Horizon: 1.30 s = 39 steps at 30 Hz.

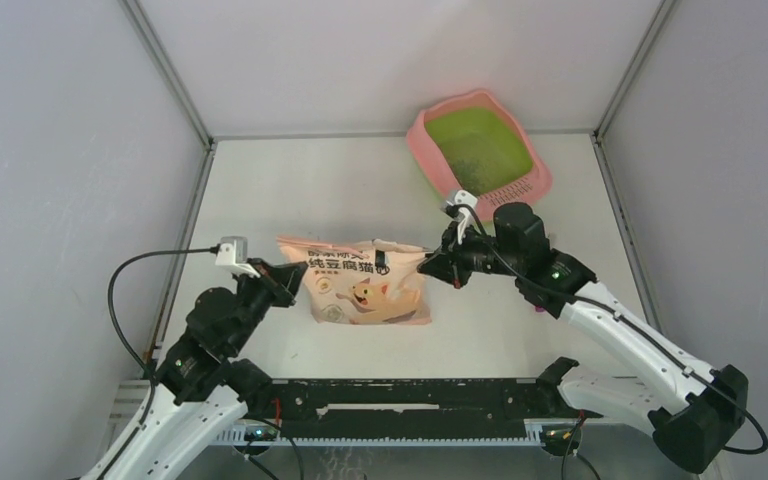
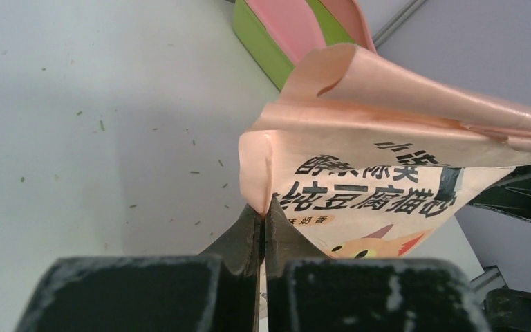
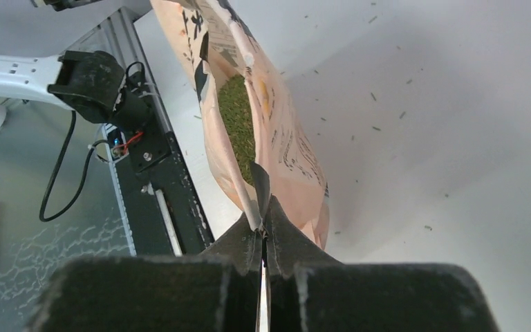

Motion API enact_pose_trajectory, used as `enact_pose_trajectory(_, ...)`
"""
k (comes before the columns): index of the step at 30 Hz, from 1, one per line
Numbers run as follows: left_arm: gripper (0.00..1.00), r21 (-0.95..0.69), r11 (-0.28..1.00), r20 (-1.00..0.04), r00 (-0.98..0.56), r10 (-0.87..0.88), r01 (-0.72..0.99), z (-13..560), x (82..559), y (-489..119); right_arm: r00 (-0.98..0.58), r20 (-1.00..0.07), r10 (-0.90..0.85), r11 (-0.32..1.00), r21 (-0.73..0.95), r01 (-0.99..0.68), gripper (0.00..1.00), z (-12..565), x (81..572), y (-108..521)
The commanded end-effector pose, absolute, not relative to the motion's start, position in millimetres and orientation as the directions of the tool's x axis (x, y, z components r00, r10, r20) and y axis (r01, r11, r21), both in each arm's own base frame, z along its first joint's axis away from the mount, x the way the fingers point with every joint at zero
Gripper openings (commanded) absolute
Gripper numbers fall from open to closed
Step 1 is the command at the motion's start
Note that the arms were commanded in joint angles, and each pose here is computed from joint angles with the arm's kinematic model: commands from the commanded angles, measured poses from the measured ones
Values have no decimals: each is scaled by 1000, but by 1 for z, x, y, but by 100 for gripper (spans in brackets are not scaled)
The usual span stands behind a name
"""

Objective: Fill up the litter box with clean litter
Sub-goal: Close the cat litter bag at the center of the board.

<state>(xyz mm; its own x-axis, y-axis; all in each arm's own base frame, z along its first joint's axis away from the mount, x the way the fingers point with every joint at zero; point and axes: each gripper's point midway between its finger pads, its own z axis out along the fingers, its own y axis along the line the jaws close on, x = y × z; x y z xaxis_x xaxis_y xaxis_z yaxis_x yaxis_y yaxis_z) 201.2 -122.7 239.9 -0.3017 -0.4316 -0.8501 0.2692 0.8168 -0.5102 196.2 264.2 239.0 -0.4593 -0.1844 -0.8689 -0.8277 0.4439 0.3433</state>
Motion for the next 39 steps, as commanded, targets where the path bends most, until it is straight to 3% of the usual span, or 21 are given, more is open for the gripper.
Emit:
enact_pose_trajectory(1, 0, -544, 805, -836, -236, -495, 239, 253, 208, -114, -394, -911, -123, 427, 309, -850, 0, 259, 202, 268)
enact_pose_trajectory(3, 0, -552, 804, -830, -244, -502, 223, 241, 209, -114, -418, -897, -145, 404, 332, -853, 4, 240, 202, 273)
enact_pose_trajectory(5, 0, -551, 811, -831, -229, -508, 199, 236, 211, -108, -427, -891, -154, 332, 361, -872, 20, 223, 198, 279)
enact_pose_trajectory(10, 1, -513, 846, -854, -180, -488, 142, 233, 216, -93, -435, -887, -154, 263, 387, -884, 31, 187, 200, 292)
enact_pose_trajectory(15, 1, -507, 847, -859, -170, -482, 162, 231, 216, -96, -344, -932, -113, 270, 305, -913, 35, 165, 205, 297)
enact_pose_trajectory(23, 3, -560, 787, -823, -62, -565, 258, 247, 201, -90, -197, -980, 12, 229, 194, -954, 46, 183, 221, 314)
enact_pose_trajectory(29, 2, -574, 757, -805, -45, -591, 313, 264, 189, -90, -235, -972, 20, 70, 236, -969, 51, 187, 223, 334)
enact_pose_trajectory(37, 2, -606, 715, -772, -43, -634, 348, 269, 185, -94, -286, -958, 24, 39, 286, -957, 53, 157, 231, 352)
enact_pose_trajectory(39, 2, -610, 710, -769, -46, -638, 352, 271, 185, -94, -296, -954, 37, 13, 297, -955, 60, 156, 231, 356)
